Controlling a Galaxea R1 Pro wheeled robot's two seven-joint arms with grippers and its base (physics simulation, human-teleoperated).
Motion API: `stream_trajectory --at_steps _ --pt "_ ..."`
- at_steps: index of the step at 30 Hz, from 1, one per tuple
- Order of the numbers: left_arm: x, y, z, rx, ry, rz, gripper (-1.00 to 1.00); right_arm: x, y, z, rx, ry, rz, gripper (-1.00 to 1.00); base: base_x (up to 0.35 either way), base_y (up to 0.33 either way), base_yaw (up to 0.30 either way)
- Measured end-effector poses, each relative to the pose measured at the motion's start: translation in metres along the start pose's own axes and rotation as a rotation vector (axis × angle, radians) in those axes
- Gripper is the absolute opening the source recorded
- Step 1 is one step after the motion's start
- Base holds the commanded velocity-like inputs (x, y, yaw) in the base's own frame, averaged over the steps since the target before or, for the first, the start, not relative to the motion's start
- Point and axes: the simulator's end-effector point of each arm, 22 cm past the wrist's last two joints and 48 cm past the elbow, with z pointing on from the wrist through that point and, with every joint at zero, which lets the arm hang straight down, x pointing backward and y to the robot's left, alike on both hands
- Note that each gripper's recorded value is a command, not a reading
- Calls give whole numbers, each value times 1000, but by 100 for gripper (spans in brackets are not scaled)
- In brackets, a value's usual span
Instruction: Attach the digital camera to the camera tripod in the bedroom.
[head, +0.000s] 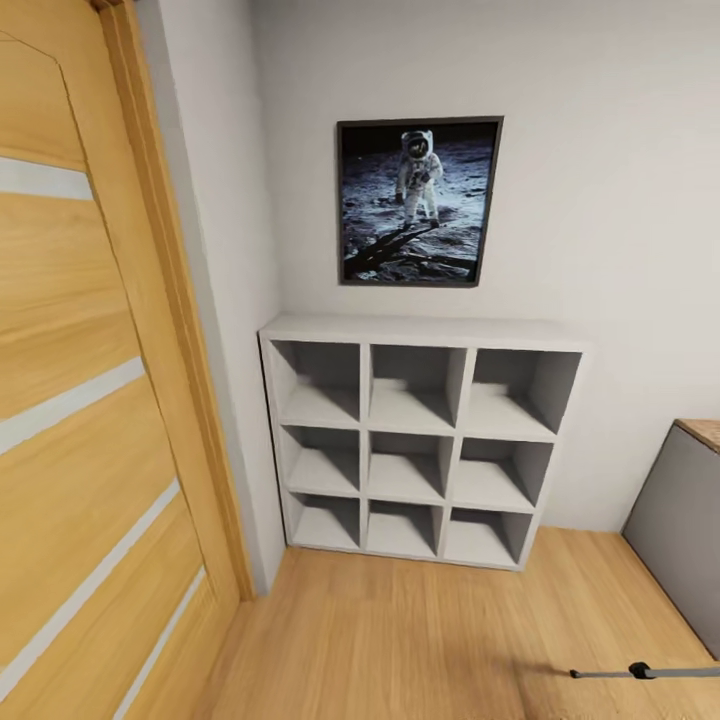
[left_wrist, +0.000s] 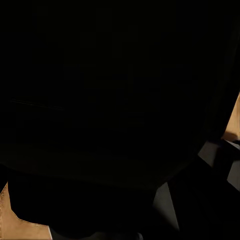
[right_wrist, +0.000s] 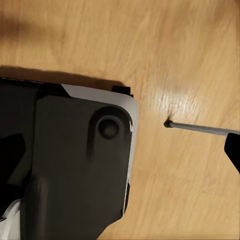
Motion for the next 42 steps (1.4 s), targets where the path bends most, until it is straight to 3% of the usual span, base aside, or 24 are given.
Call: stream_trajectory --at_steps 27,42 --pt "1 -2 0 4 3 10 -100 0 0 0 0 0 -1 100 309 0 -286" --pt "0 -2 0 3 1 10 -100 0 0 0 0 1 0 100 49 0 -287"
